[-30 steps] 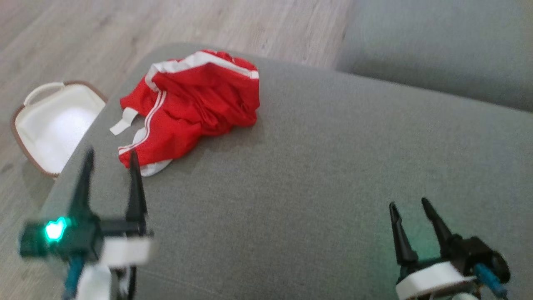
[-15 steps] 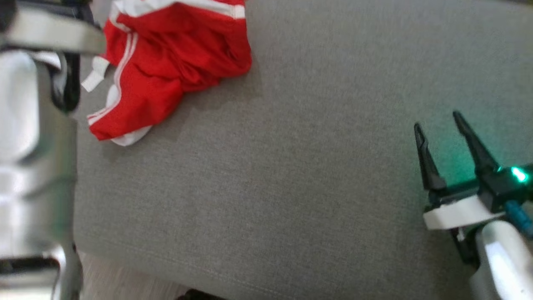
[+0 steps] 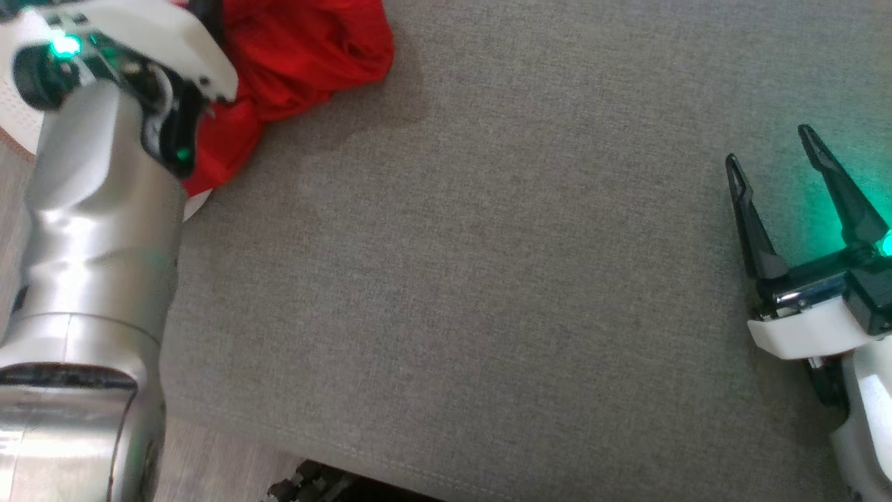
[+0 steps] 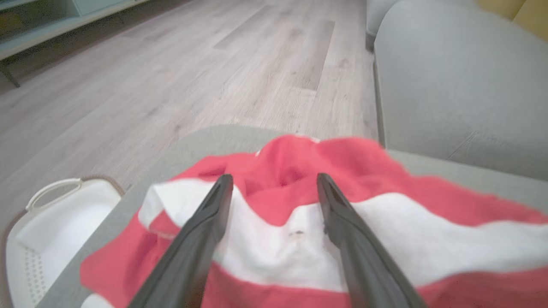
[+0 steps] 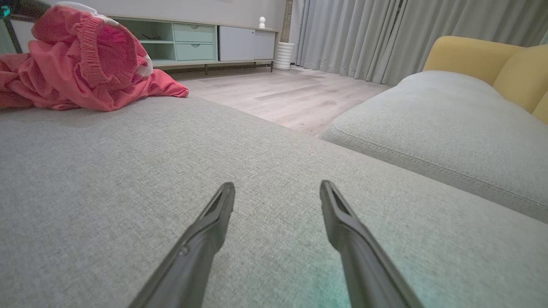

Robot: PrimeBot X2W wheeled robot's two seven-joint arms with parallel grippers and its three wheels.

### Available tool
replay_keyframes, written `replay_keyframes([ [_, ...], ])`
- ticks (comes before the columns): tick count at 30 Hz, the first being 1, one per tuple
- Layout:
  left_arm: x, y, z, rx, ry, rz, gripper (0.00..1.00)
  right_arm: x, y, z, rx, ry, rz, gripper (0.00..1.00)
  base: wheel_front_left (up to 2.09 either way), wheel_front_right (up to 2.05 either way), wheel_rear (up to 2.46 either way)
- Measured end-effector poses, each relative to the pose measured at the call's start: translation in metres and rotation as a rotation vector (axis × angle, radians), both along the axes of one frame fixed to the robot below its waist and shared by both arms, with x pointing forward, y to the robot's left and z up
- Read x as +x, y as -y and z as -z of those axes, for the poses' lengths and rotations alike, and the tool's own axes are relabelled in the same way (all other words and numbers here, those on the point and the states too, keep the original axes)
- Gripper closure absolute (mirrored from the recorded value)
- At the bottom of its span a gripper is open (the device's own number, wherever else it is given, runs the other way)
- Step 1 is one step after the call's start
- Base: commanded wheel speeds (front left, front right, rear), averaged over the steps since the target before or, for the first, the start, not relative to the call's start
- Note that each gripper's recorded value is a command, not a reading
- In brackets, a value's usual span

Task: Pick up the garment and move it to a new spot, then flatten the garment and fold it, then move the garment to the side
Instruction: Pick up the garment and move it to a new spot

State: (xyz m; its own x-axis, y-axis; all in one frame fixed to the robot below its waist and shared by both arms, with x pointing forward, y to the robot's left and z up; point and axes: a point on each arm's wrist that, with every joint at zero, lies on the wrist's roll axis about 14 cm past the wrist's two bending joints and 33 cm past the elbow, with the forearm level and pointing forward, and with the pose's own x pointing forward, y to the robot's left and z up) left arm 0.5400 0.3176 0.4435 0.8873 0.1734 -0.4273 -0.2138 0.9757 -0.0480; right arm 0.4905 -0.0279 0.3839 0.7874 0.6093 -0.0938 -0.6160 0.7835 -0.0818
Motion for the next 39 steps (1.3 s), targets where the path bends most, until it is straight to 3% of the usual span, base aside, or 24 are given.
replay_keyframes([
  [4, -0.023, -0.002, 0.042, -0.035, -0.127, -0.033, 0.01, 0.003, -0.005, -0.002, 0.007, 0.015, -0.020, 0.00, 0.00, 0.00, 0.00],
  [5, -0.024, 0.001, 0.046, -0.041, -0.137, -0.029, 0.71, 0.004, -0.006, -0.002, 0.008, 0.018, -0.022, 0.00, 0.00, 0.00, 0.00],
  [6, -0.023, 0.006, 0.048, -0.047, -0.140, -0.018, 1.00, 0.005, -0.007, -0.004, 0.008, 0.022, -0.024, 0.00, 0.00, 0.00, 0.00],
  [16, -0.001, 0.034, -0.002, 0.045, 0.025, 0.142, 1.00, 0.000, -0.005, -0.022, 0.016, 0.040, -0.007, 0.00, 0.00, 0.00, 0.00],
  [21, 0.007, 0.035, -0.059, 0.106, 0.160, 0.202, 1.00, -0.010, -0.012, -0.053, 0.071, 0.068, 0.018, 0.00, 0.00, 0.00, 0.00],
  [28, 0.015, 0.076, -0.152, 0.142, 0.349, 0.342, 1.00, -0.032, -0.004, -0.099, 0.142, 0.112, 0.100, 0.00, 0.00, 0.00, 0.00],
  [33, 0.020, 0.128, -0.202, 0.143, 0.442, 0.472, 1.00, -0.057, 0.027, -0.114, 0.159, 0.116, 0.207, 0.00, 0.00, 0.00, 0.00],
  [39, 0.013, 0.235, -0.247, 0.076, 0.556, 0.712, 1.00, -0.082, 0.073, -0.129, 0.158, 0.147, 0.342, 0.00, 0.00, 0.00, 0.00],
])
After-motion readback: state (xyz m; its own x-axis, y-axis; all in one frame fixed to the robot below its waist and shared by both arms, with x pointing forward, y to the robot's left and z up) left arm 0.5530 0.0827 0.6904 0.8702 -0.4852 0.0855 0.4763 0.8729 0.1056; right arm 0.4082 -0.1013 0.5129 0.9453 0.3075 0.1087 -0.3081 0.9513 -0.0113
